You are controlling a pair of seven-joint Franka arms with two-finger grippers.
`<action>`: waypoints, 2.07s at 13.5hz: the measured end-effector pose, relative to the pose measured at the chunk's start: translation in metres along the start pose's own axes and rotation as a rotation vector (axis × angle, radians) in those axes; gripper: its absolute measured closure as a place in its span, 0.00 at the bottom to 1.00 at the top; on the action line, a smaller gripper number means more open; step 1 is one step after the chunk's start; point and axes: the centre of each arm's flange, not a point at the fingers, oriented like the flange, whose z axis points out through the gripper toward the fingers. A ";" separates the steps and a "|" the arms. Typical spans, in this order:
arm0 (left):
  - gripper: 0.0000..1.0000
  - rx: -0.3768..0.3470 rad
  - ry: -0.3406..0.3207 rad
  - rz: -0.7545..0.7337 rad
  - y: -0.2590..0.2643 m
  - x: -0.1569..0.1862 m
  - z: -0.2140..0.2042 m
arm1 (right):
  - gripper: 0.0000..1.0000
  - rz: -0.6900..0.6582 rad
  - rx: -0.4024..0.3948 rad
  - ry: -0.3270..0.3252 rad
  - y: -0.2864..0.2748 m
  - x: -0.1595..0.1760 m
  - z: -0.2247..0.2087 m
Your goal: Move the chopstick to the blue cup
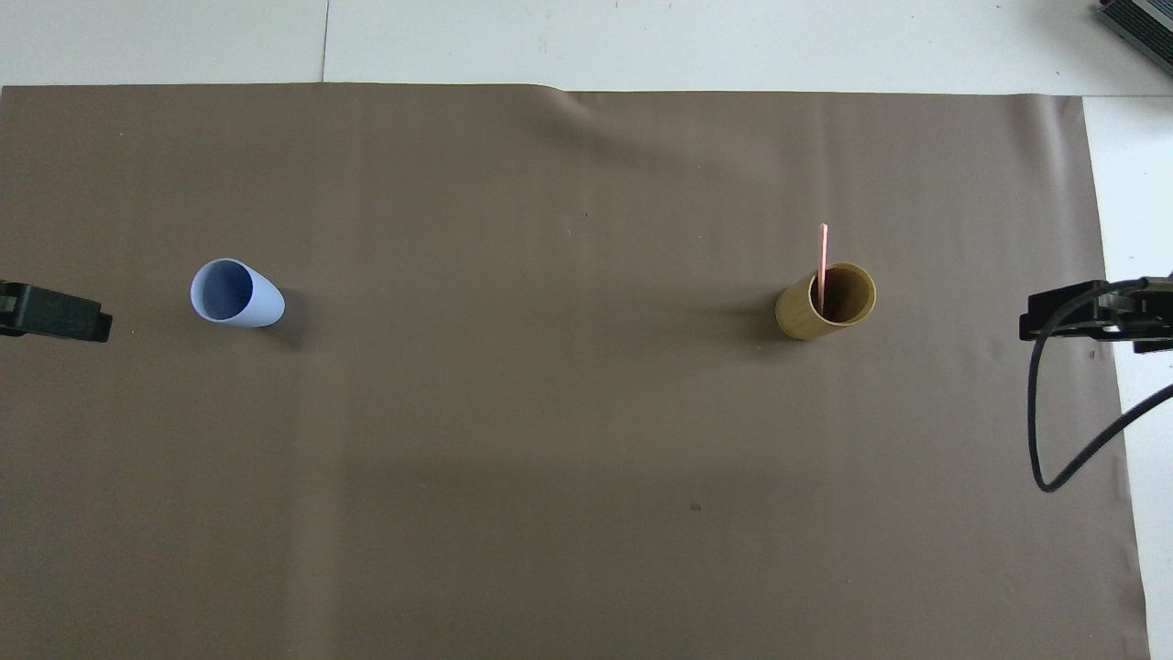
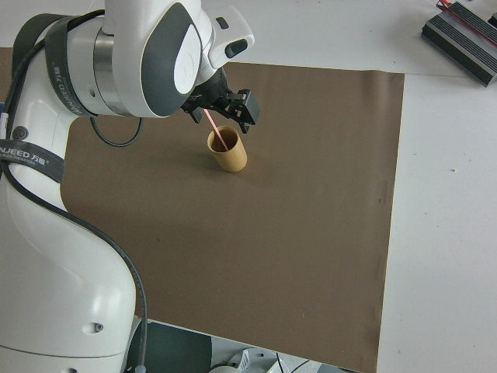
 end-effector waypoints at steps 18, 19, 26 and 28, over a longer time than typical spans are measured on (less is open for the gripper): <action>0.03 0.006 0.119 -0.046 -0.071 0.077 0.271 | 0.00 0.017 -0.001 -0.009 0.009 0.001 0.003; 0.03 -0.002 0.113 -0.051 -0.071 0.075 0.282 | 0.00 0.017 -0.001 -0.009 0.009 0.001 0.003; 0.70 -0.016 0.095 -0.061 -0.070 0.073 0.301 | 0.00 0.020 -0.001 -0.010 0.011 0.001 0.004; 0.95 -0.019 0.094 -0.062 -0.070 0.073 0.301 | 0.00 0.021 -0.001 -0.010 0.011 0.001 0.004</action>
